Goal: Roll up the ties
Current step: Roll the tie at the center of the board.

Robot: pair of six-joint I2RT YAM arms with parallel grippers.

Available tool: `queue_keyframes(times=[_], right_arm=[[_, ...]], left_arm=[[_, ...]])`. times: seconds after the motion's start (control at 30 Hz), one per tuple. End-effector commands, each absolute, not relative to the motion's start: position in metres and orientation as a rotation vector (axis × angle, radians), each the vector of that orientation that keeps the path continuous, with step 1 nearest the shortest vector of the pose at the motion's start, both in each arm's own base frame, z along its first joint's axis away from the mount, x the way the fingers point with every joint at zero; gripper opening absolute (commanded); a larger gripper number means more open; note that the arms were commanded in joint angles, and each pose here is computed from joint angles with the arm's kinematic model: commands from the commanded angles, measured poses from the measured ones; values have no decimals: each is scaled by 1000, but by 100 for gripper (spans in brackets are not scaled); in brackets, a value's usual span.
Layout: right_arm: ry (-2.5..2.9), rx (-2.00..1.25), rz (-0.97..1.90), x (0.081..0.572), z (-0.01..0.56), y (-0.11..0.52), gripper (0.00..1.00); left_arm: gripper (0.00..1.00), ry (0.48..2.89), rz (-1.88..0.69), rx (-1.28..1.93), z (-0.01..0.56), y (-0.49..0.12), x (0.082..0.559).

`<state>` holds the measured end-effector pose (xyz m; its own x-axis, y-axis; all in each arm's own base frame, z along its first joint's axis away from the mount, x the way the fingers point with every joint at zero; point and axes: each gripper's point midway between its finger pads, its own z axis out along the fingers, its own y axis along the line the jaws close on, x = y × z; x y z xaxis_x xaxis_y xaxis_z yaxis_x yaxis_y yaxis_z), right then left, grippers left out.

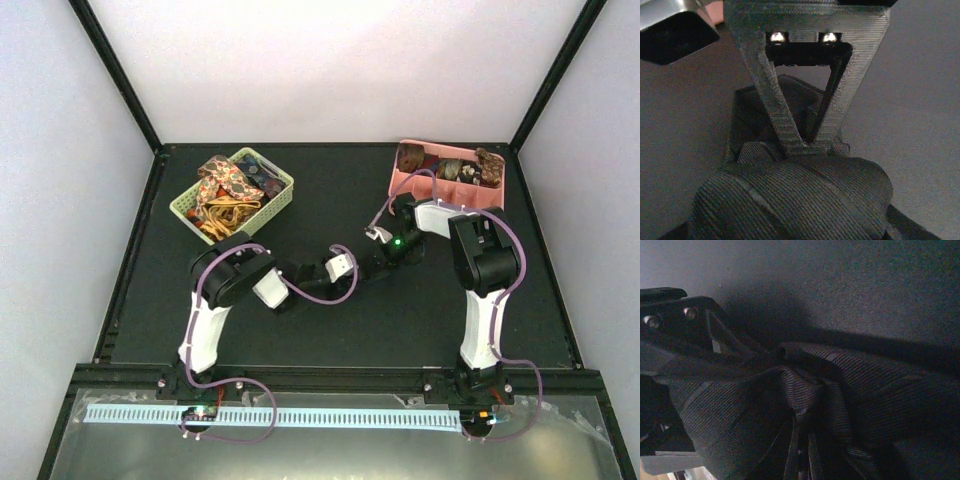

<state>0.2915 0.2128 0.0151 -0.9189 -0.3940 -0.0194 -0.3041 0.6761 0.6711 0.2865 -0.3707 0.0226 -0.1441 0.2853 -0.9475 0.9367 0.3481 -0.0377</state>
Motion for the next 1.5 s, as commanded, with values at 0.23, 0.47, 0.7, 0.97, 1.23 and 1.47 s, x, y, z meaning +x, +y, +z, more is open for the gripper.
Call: queue_keyframes(times=[0.23, 0.47, 0.7, 0.97, 1.23, 1.47], right_arm=[[-2809, 598, -1125, 313, 35, 201, 29], [-2751, 610, -1313, 308, 71, 215, 46], [-2716, 645, -1325, 299, 74, 227, 48], [-2765, 711, -1150, 301, 49, 226, 25], [-2817, 721, -1032, 307, 34, 209, 2], [-2821, 664, -979, 307, 18, 193, 2]], left_arm=[[39, 1908, -687, 1275, -4, -350, 277], [39, 2015, -630, 1326, -15, -340, 274], [39, 2077, -631, 1320, -22, -343, 277], [40, 2075, -634, 1318, -19, -345, 279], [51, 2062, -637, 1314, -17, -345, 281], [78, 1948, -697, 1234, 22, -355, 294]])
